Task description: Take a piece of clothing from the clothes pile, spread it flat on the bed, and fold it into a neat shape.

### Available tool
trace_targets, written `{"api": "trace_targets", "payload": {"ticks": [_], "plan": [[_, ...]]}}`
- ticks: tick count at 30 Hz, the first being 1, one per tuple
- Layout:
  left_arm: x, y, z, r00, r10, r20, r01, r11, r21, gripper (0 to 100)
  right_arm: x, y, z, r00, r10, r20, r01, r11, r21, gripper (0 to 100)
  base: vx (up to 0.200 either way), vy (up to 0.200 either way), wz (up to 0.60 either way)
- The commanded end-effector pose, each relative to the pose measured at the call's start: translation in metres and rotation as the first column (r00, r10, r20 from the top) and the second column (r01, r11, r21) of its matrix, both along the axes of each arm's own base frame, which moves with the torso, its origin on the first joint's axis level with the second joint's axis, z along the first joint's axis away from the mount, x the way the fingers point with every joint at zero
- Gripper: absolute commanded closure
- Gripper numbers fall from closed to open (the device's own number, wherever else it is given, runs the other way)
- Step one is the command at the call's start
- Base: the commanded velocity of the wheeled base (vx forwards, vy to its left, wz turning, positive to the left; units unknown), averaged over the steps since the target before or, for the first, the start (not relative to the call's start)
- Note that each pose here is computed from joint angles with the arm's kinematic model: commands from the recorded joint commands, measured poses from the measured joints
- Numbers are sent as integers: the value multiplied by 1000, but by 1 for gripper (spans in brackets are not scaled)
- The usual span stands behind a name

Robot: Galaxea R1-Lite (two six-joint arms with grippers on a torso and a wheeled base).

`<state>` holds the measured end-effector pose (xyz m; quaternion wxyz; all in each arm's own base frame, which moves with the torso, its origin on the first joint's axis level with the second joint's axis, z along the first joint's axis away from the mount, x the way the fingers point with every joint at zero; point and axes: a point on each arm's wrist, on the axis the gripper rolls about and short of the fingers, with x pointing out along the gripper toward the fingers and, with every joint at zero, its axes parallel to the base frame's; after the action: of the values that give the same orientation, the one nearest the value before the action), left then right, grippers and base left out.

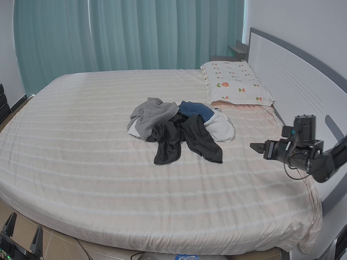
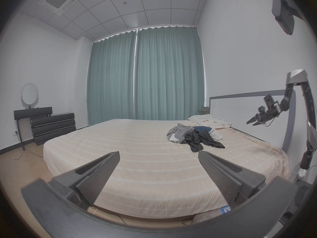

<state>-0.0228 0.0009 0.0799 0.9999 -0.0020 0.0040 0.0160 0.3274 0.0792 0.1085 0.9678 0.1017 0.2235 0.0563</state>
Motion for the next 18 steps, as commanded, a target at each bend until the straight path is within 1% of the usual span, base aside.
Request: {"api": "trace_targets", "payload": {"ticks": [1,5,8,11,12,13,18], "plan": [[0,0,-5,1000,0,0,0,1000,0,0,96,50,-116,992,-82,-101,87,995,48,0,0,0,0],[0,0,-5,1000,0,-1,0,1000,0,0,109,54,-126,990,-90,-107,97,993,63,0,0,0,0],[0,0,-5,1000,0,0,0,1000,0,0,112,56,-135,988,-90,-124,98,993,58,0,0,0,0],[0,0,-5,1000,0,0,0,1000,0,0,114,58,-135,988,-92,-122,101,992,70,0,0,0,0],[0,0,-5,1000,0,0,0,1000,0,0,118,68,-132,989,-97,-116,111,987,117,0,0,0,0],[0,0,-5,1000,0,-1,0,1000,0,0,119,71,-131,989,-98,-115,113,985,131,0,0,0,0],[0,0,-5,1000,0,0,0,1000,0,0,126,84,-128,988,-109,-110,124,982,142,0,0,0,0]]}}
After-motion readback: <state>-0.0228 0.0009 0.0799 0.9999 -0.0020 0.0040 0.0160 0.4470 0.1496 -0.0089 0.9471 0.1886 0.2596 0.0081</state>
